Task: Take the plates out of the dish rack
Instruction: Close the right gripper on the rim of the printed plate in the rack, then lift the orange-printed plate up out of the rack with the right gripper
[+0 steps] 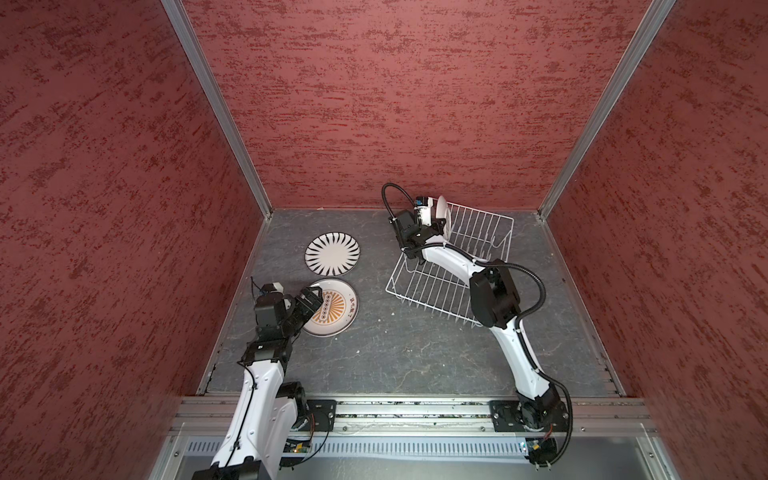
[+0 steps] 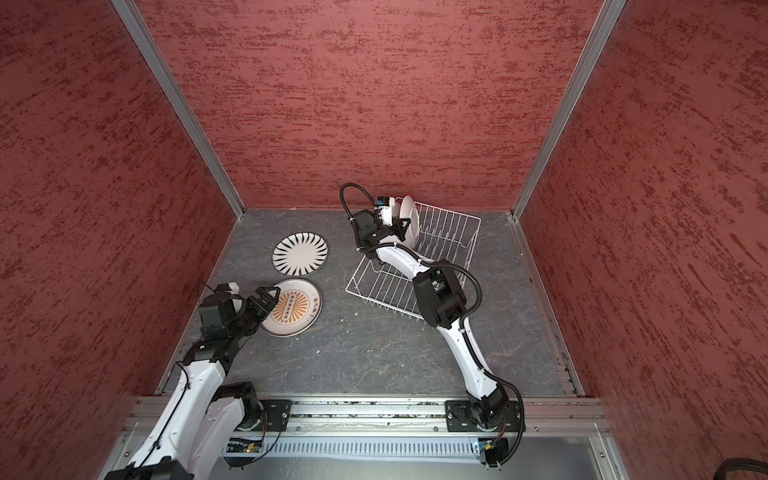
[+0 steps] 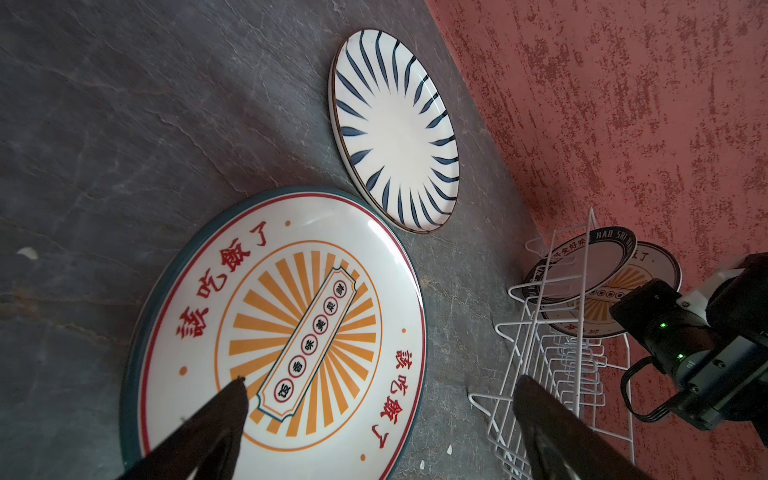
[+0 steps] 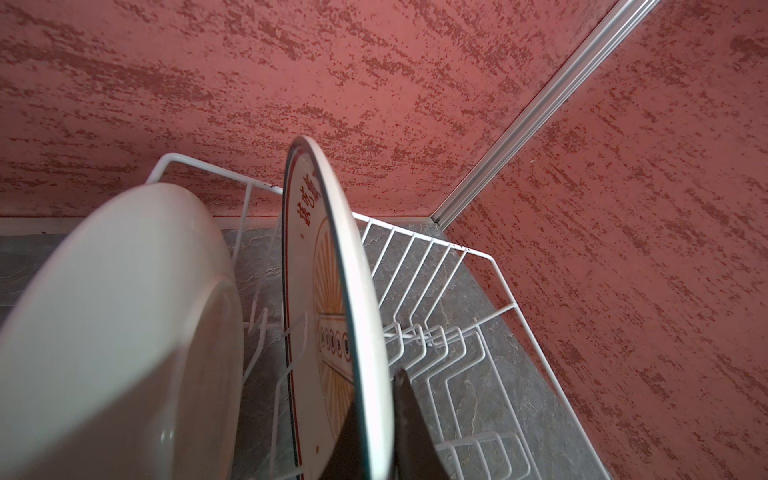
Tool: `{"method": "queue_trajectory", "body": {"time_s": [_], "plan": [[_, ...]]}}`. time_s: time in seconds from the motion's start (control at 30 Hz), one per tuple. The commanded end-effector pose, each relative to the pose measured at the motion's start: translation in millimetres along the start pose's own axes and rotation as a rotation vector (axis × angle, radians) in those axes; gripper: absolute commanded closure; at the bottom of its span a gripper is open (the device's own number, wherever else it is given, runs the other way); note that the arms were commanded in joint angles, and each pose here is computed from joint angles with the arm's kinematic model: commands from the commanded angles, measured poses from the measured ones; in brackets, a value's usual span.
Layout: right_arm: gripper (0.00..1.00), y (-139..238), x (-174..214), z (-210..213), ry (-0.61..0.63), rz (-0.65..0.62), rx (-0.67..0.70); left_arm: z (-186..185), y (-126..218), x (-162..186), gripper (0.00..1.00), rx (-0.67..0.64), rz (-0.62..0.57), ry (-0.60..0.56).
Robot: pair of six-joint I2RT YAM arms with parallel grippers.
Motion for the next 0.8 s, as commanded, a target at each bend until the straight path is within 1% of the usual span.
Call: {"method": "queue_trajectory", "body": {"time_s": [0.0,0.2,0.57,0.77], "plan": [[1.0,0.3,-21.8,-20.9,-0.095,-0.02,0.02,-4.5,0.7,-1.5,0.01,0.022,0.002,-0.018],[1.0,5.8,-28.5,-29.8,-0.159,-0.06,0.07,-4.1,0.4,-1.1,0.01,0.024,0.002,-0.014],[1.0,23.0,-40.8,-41.3,-0.256,-0.141,0.099,-3.4,1.7,0.0,0.01,0.023,0.005,-0.019],[1.0,35.7,-55.5,-53.7,-0.267,-0.201,0.137,-4.9,2.4,-1.2,0.01,0.029,0.003,-0.02]]}}
Point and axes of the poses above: each gripper's point midway between its finger pads, its own y axis back along the fingers, its own z axis along the line the jaws close on, x = y × z, the point moved 10 cm from there along y, back along the fingers
